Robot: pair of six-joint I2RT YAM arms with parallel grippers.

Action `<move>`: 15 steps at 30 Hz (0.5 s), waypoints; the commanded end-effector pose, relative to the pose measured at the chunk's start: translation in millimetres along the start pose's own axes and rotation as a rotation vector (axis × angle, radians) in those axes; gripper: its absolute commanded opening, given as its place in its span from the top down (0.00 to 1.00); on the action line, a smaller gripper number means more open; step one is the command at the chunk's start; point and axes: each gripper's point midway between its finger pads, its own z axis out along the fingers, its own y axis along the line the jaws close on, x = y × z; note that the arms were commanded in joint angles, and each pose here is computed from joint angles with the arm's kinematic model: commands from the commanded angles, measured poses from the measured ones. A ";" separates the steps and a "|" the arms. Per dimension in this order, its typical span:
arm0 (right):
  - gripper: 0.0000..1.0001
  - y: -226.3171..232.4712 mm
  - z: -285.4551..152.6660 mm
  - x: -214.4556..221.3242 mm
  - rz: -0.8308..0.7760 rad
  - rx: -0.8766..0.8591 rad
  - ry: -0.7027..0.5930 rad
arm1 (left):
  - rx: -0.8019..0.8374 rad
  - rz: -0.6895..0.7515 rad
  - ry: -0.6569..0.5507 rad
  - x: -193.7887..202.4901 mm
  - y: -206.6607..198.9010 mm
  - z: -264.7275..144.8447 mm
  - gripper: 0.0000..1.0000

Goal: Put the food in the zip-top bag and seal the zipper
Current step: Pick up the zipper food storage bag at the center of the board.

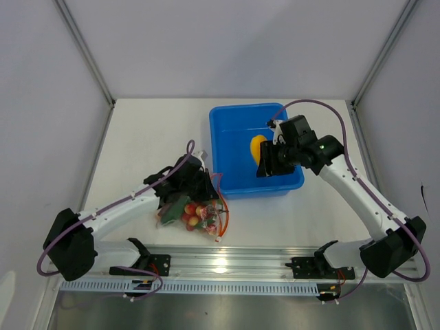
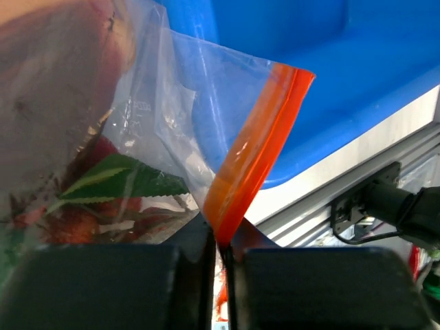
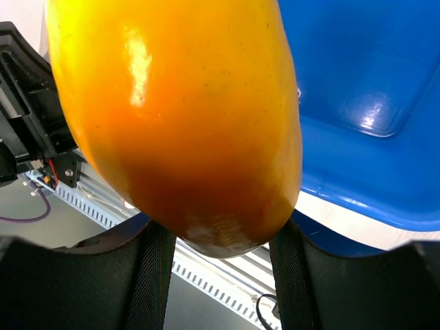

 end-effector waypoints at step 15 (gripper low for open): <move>1.00 54.1 -7.3 22.0 -0.178 -0.141 0.014 | 0.258 0.235 -0.083 -37.9 -79.6 -81.5 1.00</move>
